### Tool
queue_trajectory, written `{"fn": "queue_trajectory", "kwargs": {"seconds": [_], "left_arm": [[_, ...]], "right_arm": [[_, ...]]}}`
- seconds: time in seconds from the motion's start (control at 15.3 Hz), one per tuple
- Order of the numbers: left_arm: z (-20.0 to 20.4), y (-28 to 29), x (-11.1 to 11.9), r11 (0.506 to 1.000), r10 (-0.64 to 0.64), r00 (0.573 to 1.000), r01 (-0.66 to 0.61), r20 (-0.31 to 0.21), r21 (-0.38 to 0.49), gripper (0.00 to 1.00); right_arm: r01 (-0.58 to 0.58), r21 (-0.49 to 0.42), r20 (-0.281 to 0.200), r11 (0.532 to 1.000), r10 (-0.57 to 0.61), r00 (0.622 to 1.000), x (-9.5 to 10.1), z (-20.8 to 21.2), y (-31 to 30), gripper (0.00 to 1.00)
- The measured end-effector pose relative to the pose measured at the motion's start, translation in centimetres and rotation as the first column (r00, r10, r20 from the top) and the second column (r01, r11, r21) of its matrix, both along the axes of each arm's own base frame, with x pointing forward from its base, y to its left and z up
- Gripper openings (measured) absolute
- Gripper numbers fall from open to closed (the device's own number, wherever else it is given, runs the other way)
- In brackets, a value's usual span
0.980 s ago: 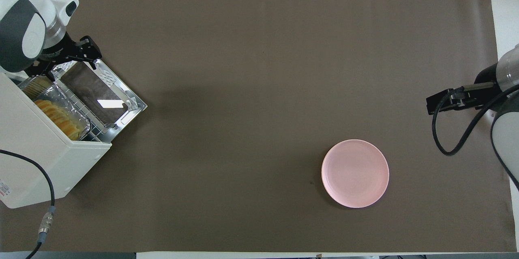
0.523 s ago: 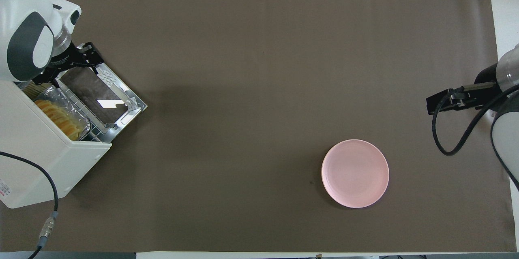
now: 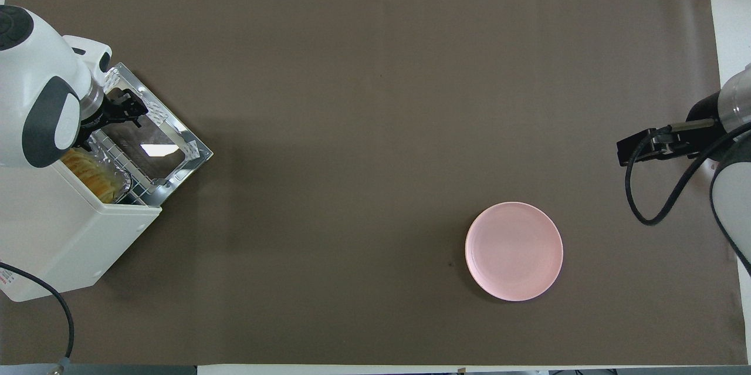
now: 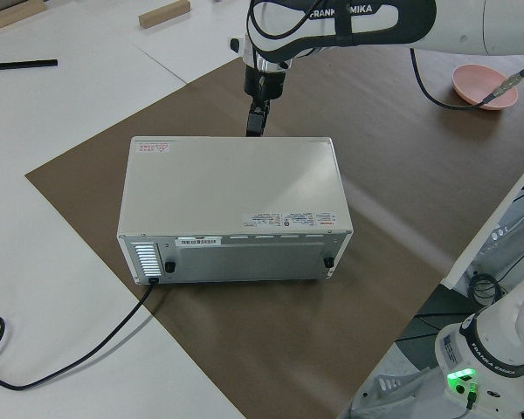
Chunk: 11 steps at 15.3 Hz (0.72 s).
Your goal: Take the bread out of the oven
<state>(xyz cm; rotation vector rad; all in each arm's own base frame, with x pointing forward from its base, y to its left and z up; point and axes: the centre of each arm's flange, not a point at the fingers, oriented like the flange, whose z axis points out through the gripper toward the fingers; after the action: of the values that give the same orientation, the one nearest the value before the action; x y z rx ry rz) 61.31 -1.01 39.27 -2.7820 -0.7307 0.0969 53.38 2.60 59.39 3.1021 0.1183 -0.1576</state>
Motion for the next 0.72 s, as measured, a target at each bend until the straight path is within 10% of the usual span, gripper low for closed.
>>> {"fn": "queue_trajectory", "kwargs": {"seconds": [0.59,0.72], "left_arm": [[-1.7,0.8,-1.1,1.0,0.018,1.0,-0.018,-0.02,-0.001,1.0],[-1.8,0.8,-1.1,1.0,0.019,1.0,-0.019,-0.022,0.0,0.81]], "right_arm": [[0.0,0.0,0.0,1.0,0.0,1.0,0.0,0.0,0.0,1.0],[0.0,0.0,0.0,1.0,0.0,1.0,0.0,0.0,0.0,1.0]]}}
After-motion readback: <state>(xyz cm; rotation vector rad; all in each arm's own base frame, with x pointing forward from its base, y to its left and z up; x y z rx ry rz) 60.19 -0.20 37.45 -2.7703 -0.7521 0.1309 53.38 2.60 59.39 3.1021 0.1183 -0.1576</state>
